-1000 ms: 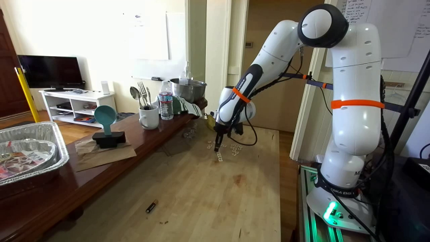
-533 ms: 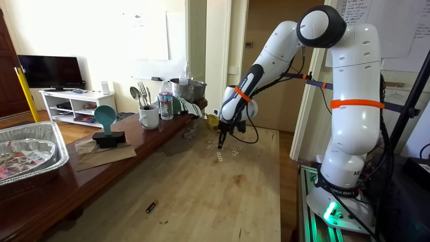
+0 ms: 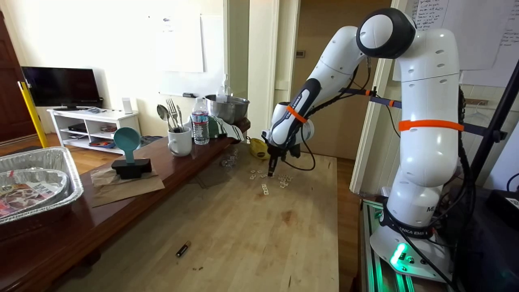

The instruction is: Remove the letter S from the pile of letters on the left

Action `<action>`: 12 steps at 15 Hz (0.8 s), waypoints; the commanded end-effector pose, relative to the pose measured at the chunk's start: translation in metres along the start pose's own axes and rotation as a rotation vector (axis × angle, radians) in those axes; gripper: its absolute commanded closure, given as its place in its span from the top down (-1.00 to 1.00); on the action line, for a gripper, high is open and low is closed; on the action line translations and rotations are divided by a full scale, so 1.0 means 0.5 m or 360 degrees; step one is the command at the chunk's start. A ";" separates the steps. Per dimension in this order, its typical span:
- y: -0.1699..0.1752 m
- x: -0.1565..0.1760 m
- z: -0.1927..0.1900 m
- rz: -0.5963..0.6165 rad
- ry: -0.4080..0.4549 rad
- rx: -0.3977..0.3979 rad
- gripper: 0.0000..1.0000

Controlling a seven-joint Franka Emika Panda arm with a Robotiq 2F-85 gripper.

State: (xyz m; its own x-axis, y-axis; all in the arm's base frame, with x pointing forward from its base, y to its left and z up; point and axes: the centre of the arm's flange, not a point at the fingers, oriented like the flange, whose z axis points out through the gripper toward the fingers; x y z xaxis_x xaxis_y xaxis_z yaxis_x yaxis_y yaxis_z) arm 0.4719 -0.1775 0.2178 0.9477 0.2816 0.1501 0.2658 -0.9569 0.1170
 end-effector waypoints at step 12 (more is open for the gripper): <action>-0.114 0.052 -0.041 -0.0249 -0.0055 0.0252 0.24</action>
State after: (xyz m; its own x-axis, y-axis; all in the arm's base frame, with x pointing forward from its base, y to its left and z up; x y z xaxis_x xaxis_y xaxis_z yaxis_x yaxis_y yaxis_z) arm 0.4870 -0.1147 0.2346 0.9082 0.3903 0.1508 0.3888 -0.9204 0.0406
